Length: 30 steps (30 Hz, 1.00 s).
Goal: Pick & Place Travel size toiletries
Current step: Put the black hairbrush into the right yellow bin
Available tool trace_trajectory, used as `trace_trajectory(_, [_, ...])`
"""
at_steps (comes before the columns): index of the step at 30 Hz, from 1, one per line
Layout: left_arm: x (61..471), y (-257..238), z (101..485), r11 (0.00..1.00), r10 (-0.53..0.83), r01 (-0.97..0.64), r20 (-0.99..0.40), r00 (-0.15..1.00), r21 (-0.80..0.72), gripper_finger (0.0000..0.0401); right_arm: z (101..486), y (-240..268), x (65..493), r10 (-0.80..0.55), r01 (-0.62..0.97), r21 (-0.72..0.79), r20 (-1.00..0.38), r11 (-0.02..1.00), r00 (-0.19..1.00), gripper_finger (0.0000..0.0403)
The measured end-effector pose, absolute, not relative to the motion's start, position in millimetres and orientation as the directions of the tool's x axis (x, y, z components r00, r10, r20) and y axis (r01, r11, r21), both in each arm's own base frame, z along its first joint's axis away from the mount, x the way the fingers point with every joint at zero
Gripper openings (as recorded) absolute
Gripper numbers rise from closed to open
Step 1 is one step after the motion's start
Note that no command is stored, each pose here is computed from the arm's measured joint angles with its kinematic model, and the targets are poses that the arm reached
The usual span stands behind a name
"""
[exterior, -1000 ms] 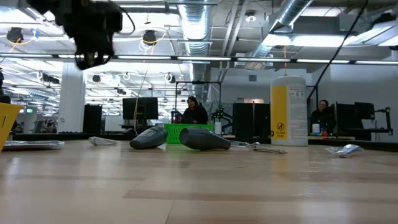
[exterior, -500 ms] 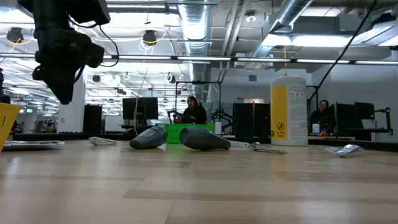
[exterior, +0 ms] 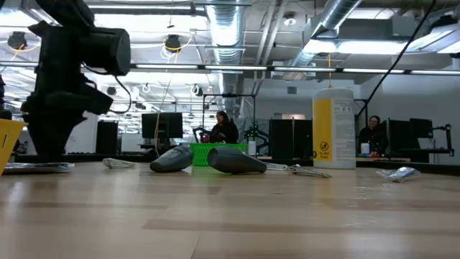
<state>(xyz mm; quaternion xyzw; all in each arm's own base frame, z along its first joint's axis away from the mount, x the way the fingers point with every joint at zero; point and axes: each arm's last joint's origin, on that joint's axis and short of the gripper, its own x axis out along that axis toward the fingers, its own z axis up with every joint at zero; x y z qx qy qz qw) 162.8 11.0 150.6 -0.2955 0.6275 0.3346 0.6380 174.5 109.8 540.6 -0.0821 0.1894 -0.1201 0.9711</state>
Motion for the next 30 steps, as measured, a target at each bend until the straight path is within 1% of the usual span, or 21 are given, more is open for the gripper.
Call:
trace_trajectory(2, [166, 11, 150, 0.593, 0.054, -0.805, -0.998, 0.017, 0.018, 0.0294, 541, 110, 175, -0.264, 0.202, -0.205, -0.348, 0.958, 0.899, 0.0])
trace_trajectory(4, [171, 11, 150, 0.593, 0.038, -0.804, -0.997, 0.068, -0.033, 0.0296, 540, 110, 174, -0.265, 0.202, -0.206, -0.349, 0.958, 0.899, 0.0])
trace_trajectory(7, [174, 10, 151, 0.611, 0.024, -0.789, -0.994, 0.105, -0.069, 0.0296, 540, 109, 174, -0.269, 0.203, -0.213, -0.354, 0.956, 0.896, 0.0])
trace_trajectory(14, [178, 1, 140, 0.664, 0.013, -0.747, -0.998, 0.059, -0.036, 0.0296, 539, 109, 174, -0.271, 0.201, -0.219, -0.359, 0.955, 0.893, 0.0])
trace_trajectory(16, [181, -1, 137, 0.689, 0.012, -0.724, -0.998, 0.063, -0.037, 0.0296, 539, 108, 174, -0.272, 0.201, -0.223, -0.362, 0.954, 0.892, 0.0])
trace_trajectory(21, [183, -5, 131, 0.699, 0.011, -0.715, -0.999, 0.036, -0.018, 0.0293, 539, 108, 174, -0.272, 0.201, -0.222, -0.361, 0.954, 0.892, 0.0])
trace_trajectory(25, [182, -4, 134, 0.685, 0.011, -0.728, -0.999, 0.052, -0.031, 0.0271, 539, 108, 174, -0.272, 0.201, -0.222, -0.361, 0.954, 0.892, 0.0])
trace_trajectory(30, [180, -4, 140, 0.682, 0.009, -0.729, -0.996, 0.091, -0.061, 0.0223, 539, 108, 174, -0.272, 0.201, -0.222, -0.361, 0.954, 0.892, 0.0])
